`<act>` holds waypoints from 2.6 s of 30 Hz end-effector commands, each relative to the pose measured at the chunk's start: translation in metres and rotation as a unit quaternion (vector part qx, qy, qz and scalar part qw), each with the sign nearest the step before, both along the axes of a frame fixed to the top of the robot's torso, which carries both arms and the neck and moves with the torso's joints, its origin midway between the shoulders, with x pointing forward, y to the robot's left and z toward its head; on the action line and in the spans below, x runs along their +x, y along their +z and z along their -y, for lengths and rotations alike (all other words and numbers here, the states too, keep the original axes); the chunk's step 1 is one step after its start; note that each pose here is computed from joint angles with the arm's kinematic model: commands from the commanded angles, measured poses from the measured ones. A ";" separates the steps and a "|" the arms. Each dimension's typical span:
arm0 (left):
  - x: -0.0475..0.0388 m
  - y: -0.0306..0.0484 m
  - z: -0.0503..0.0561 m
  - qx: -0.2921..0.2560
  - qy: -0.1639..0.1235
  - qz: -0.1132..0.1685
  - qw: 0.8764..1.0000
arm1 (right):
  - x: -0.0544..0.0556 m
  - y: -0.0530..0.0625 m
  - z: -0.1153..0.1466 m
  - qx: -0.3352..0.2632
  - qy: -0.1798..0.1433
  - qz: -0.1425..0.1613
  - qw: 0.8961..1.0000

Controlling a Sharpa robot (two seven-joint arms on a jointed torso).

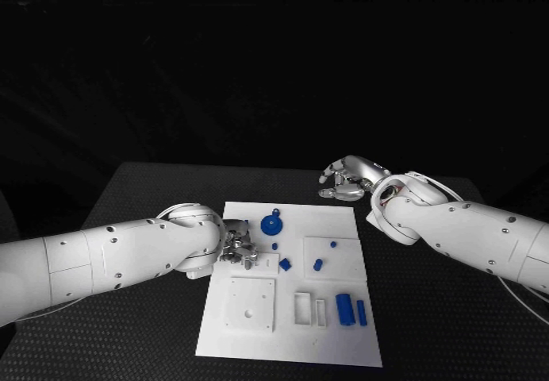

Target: Assemble the parts on the task board

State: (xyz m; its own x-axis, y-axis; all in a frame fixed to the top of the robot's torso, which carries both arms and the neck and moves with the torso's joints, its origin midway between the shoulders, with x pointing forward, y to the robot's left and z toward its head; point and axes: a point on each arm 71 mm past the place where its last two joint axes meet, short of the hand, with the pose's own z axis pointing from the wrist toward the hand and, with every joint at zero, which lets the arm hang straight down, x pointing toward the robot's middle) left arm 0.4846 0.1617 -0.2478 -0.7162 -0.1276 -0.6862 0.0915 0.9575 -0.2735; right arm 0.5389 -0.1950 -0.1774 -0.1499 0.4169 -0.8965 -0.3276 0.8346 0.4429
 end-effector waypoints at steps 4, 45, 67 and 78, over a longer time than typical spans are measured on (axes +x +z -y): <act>-0.0007 0.0003 0.002 0.000 -0.002 0.000 1.000 | -0.001 0.000 -0.001 -0.001 0.006 -0.002 1.000; -0.0089 0.0261 -0.029 -0.109 0.059 0.057 0.991 | -0.064 -0.031 -0.054 -0.121 0.114 -0.028 0.986; -0.0099 0.0290 -0.034 -0.161 0.094 0.057 0.981 | -0.097 -0.070 -0.102 -0.204 0.155 -0.011 0.967; -0.0107 0.0289 -0.033 -0.167 0.095 0.053 0.980 | -0.094 -0.082 -0.105 -0.225 0.150 0.004 0.963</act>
State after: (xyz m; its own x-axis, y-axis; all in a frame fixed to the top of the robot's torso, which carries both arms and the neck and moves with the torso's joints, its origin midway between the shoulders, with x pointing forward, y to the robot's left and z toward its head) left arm 0.4742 0.1966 -0.2205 -0.5884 -0.4642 -0.6621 -0.0382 0.8339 -0.5506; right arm 0.4441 -0.0901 -0.2606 -0.2331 -0.0430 -0.9715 -0.5773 0.8100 0.1027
